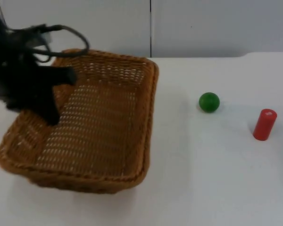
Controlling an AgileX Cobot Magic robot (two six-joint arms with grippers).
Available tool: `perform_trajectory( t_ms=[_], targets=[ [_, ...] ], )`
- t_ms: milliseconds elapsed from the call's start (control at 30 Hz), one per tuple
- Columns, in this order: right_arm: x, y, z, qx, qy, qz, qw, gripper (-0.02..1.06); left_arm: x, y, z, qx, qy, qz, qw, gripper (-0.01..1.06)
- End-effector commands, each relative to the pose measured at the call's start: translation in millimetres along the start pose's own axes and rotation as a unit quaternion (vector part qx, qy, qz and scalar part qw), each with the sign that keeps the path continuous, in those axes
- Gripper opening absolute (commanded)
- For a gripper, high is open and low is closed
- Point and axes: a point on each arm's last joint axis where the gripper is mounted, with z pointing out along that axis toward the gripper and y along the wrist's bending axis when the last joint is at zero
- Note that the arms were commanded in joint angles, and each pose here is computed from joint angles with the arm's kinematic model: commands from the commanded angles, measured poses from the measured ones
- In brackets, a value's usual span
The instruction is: Pick up the basket with the left hand and place the object to the left of the red cylinder into the basket with the right hand.
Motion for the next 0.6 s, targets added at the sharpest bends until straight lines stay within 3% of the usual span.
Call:
perform_trajectory(
  t_ms=[0,100,300,567],
  targets=[
    [-1.1,-1.2,-1.3,0.003,-0.005,-0.002,1.0,1.05,15.9,5.4,-18.0,0.039,-0.036,-0.019,0.998,0.0],
    [-1.0,-1.2,-1.3,0.003,-0.004,-0.002,1.0,1.05,34.9,11.7,-25.3,0.057,-0.042,-0.028,0.997,0.0],
    [-1.4,-0.5,-1.3,-0.001,-0.006,0.003,1.0,1.05,67.0,14.6,-30.4,0.055,-0.033,-0.031,0.997,0.0],
    [-1.6,0.4,-1.3,-0.006,-0.007,0.008,0.9999,1.05,70.2,13.9,-29.3,0.061,-0.023,-0.022,0.998,0.0]
  ],
)
